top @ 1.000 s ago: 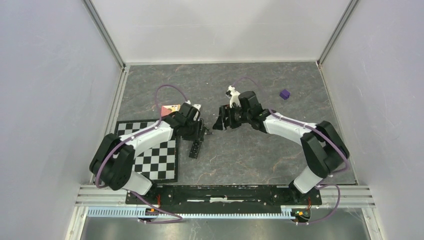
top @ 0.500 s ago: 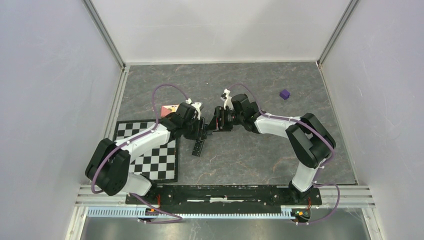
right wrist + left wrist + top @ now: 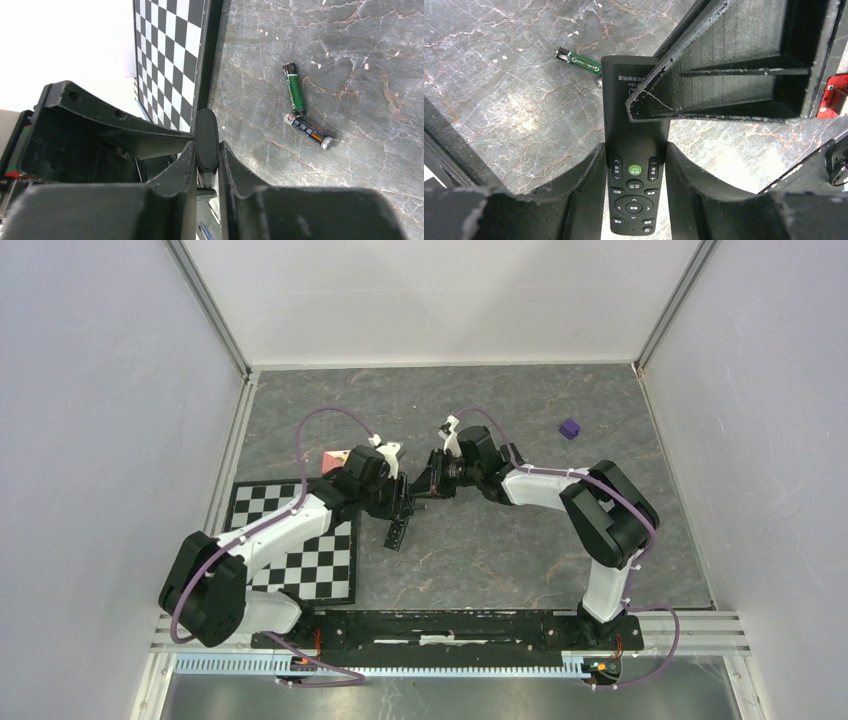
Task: Load the batteries into the remote control
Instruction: Pick up the remote control from the center of the board.
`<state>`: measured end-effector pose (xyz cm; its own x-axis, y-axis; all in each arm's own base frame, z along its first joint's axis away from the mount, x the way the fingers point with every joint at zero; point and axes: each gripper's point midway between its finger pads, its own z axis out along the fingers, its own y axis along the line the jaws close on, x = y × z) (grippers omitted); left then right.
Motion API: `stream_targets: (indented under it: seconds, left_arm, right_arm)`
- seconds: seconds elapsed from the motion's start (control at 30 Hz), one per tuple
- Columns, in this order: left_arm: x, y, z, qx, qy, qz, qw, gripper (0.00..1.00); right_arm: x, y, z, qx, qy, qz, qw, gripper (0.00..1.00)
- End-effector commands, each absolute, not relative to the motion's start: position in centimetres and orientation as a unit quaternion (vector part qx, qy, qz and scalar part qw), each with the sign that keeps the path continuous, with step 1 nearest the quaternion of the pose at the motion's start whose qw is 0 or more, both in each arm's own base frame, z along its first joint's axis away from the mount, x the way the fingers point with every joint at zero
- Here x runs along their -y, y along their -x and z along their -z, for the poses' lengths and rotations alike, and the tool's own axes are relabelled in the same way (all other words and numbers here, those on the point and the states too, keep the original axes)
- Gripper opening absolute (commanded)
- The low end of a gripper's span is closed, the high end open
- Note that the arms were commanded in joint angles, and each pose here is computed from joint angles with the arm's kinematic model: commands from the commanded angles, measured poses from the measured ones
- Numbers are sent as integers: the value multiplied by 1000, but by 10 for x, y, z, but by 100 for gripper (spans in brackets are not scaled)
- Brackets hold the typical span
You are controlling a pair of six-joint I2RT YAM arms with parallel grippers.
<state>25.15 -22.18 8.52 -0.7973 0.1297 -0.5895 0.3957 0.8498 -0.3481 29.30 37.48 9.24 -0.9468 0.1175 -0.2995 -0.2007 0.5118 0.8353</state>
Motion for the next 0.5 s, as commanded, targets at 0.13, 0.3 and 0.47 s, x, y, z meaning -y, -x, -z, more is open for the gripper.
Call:
stream_targets:
  seconds: [0.13,0.3,0.47]
  left_arm:
    - [226,-269,-136,-870,-190,243,386,81]
    - [221,-282,-169,-834,-255,207,444,90]
    - [229,-278,-172,-792,-366,189,450,84]
  right_arm:
    - [-368,-313,-126,-854,-52,-480,195,0]
    - [-338,-322,-122,-879,-151,-412,184,0]
    - [-323,-326,-132,-864,-258,-403,154,0]
